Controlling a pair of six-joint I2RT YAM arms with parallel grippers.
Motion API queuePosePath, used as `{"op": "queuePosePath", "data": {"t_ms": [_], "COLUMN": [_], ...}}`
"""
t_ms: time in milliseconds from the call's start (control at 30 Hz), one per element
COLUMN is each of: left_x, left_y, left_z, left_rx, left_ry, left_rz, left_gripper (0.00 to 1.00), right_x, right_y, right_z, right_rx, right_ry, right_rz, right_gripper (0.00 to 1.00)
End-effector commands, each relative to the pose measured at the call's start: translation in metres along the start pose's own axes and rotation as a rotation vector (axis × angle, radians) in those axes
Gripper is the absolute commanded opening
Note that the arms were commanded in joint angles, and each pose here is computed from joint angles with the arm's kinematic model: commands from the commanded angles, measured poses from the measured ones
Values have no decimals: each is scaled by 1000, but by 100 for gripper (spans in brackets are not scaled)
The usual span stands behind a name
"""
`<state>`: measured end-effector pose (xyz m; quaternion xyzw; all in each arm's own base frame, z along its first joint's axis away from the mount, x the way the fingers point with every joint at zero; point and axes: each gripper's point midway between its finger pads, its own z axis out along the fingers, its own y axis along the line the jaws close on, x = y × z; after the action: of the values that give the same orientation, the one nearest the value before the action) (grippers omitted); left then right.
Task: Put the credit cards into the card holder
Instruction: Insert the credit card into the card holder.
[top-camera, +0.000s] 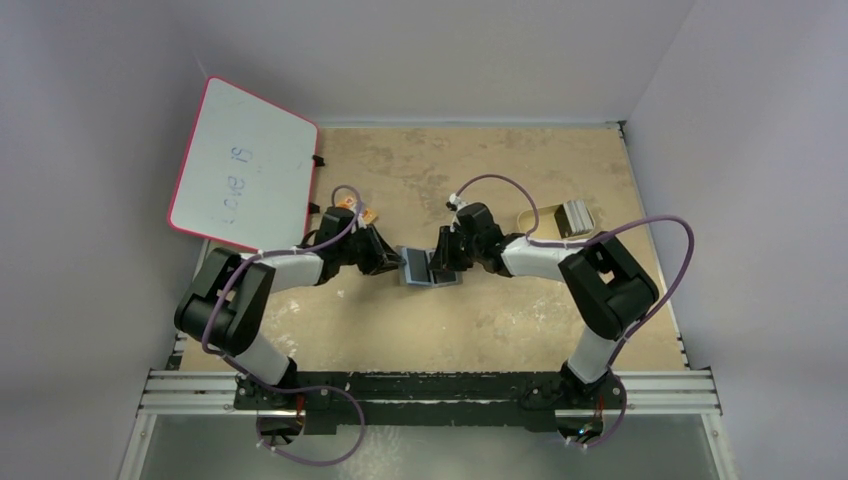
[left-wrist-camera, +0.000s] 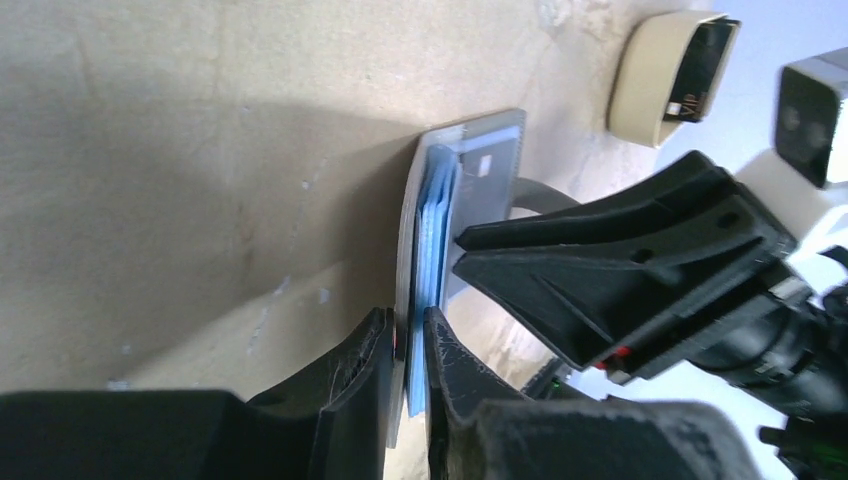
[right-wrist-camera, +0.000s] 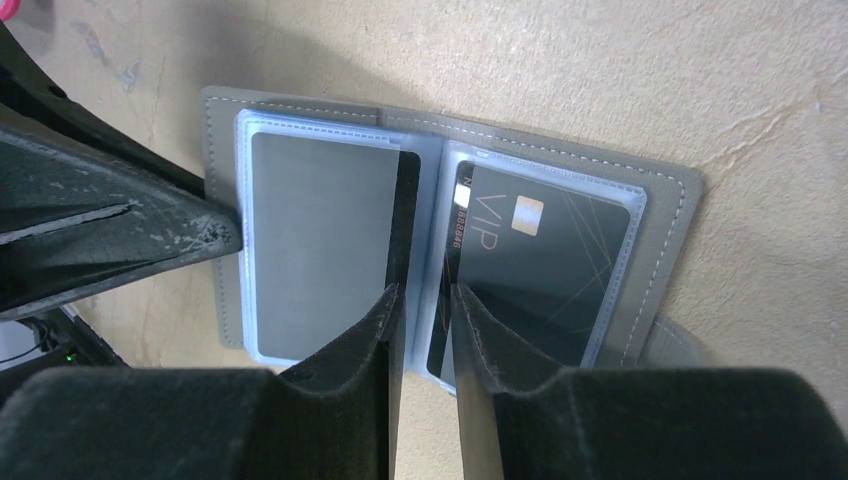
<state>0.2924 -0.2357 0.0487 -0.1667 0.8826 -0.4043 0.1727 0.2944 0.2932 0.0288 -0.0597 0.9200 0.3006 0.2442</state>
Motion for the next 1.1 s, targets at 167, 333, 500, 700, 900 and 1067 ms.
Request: {"op": "queuePosePath", "data": {"t_ms": [167, 333, 500, 700, 900, 1067], "left_x": [-5, -8, -8, -7, -5, -6], "left_y": [-44, -40, -37, -34, -35, -37], "left_z": [-3, -1, 3, 8, 9, 0], "left_rx": [245, 235, 228, 196, 185, 149], "left_ry": [-16, -32, -36, -40, -40, -48], "left_rz": [-29, -26, -33, -21, -11, 4], "left_gripper": [22, 28, 27, 27, 10, 1], "right_x": [6, 7, 7, 7, 8, 1], "right_y": [-3, -4, -3, -3, -3, -2], "right_z": [-4, -4, -6, -6, -8, -11], "right_rx": [0, -2, -7, -6, -7, 2], "right_ry": [-11, -13, -18, -20, -19, -47], "right_rz": [4, 7, 6, 8, 8, 10], "right_gripper": [26, 26, 26, 26, 26, 30]}}
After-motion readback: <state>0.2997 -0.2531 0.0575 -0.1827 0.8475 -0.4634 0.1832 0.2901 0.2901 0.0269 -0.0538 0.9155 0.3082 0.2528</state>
